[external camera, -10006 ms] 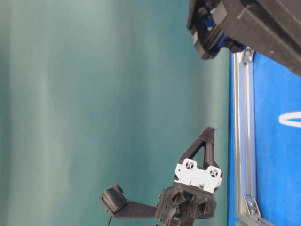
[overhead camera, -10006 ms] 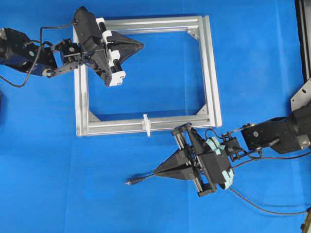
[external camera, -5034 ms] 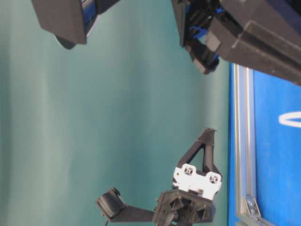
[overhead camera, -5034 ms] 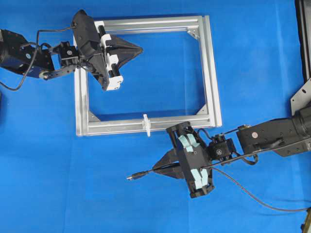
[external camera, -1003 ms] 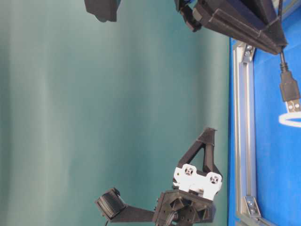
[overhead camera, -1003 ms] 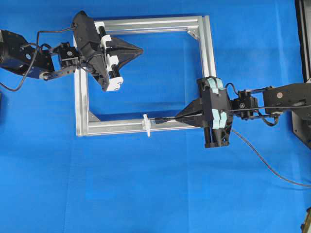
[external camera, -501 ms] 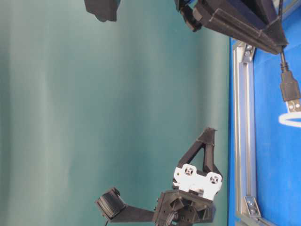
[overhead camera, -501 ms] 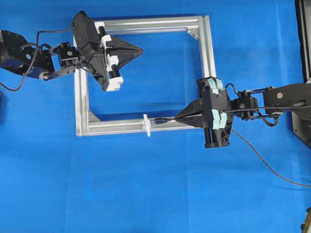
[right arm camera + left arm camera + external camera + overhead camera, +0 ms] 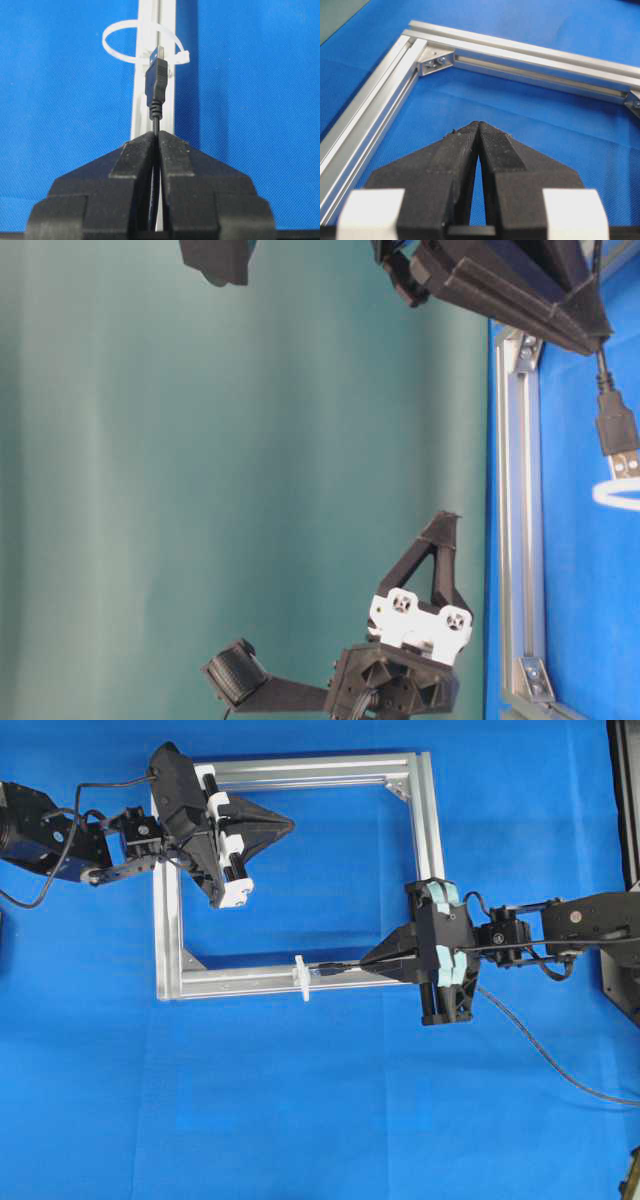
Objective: Insert the wire through the string loop located in the center.
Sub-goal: 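Push the USB plug leftward through the white zip-tie loop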
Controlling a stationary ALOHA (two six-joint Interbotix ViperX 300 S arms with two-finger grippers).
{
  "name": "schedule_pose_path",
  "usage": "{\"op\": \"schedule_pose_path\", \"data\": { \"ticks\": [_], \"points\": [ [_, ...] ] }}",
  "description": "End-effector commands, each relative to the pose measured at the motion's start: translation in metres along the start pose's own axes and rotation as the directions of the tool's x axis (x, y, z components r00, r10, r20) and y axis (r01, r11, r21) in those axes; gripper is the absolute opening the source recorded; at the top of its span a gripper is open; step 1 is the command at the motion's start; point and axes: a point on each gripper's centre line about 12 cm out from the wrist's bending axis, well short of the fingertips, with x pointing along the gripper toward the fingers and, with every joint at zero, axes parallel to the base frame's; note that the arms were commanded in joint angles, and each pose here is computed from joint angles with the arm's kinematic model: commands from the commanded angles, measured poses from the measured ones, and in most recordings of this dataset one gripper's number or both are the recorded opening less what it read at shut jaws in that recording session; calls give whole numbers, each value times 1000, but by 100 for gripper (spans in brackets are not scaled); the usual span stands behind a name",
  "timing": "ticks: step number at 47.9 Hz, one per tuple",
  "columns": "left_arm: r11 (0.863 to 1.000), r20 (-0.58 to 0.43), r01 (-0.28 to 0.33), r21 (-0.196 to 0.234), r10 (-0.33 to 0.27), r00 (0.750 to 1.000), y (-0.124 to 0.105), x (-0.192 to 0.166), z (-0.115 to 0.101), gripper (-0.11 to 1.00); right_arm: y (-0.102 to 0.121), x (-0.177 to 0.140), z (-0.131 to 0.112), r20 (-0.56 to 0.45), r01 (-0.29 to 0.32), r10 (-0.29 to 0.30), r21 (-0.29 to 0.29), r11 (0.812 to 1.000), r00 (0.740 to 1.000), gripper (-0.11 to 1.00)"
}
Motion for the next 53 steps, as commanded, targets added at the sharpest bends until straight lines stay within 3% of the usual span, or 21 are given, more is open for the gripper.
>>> {"op": "schedule_pose_path", "data": {
  "ticks": [1, 32, 53],
  "points": [
    [1000, 43, 6, 2, -6, 999, -2, -1, 14, 0, 1, -3, 9, 35, -5, 5, -3, 1000, 999, -2],
    [1000, 44, 6, 2, -6, 999, -2, -1, 14, 0, 2, -2, 10, 36, -7, 7, -4, 1000, 999, -2],
    [1000, 43, 6, 2, -6, 999, -2, -1, 14, 0, 7, 20, 20, 56, -20, 21, -10, 1000, 998, -2]
  ]
}}
